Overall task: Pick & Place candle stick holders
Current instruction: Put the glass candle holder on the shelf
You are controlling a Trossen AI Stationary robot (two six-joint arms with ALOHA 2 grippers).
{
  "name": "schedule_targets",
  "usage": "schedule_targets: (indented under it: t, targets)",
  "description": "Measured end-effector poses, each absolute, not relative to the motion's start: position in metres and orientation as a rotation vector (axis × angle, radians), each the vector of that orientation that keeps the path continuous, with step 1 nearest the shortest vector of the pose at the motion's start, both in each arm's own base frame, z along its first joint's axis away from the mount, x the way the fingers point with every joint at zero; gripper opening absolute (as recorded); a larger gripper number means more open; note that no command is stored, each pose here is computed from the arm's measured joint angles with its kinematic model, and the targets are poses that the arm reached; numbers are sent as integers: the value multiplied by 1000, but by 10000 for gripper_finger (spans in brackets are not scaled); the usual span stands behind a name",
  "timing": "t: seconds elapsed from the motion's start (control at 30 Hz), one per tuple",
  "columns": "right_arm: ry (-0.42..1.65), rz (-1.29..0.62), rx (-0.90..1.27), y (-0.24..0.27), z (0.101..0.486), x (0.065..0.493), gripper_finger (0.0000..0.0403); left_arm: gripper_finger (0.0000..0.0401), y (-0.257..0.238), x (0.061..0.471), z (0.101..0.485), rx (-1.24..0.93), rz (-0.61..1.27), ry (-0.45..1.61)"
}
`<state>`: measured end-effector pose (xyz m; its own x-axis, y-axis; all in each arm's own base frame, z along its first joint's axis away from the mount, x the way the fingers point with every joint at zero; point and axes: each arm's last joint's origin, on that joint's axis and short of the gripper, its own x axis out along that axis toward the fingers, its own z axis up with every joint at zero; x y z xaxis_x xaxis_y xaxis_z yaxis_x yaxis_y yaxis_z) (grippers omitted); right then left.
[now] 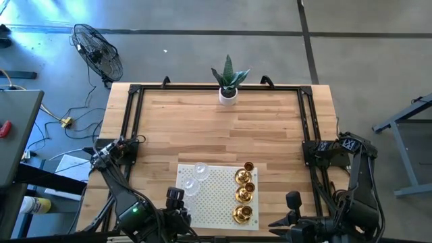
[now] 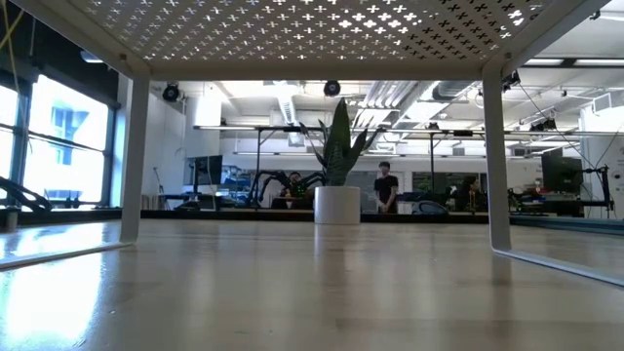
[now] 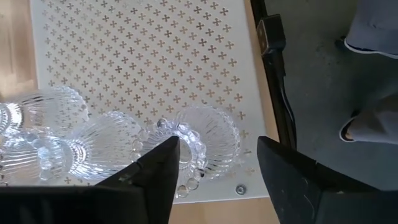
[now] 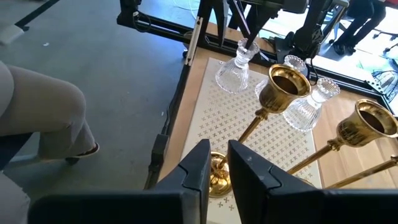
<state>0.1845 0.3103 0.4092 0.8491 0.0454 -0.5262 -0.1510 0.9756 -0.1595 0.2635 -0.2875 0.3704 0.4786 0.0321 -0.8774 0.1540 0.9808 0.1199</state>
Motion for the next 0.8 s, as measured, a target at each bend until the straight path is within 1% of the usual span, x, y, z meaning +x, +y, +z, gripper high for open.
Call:
schedule_targets:
  t: [0.27,0.47,0.8]
  targets:
    - [547,103,-199,310,409,185,49,209,-289,265,375,231,-140,1046]
    - [547,103,-199,310,409,185,46,209,-288,265,375,282,-116,1016]
    - [546,102,-199,310,409,185,46,209,-287,265,376,290,-99,1003]
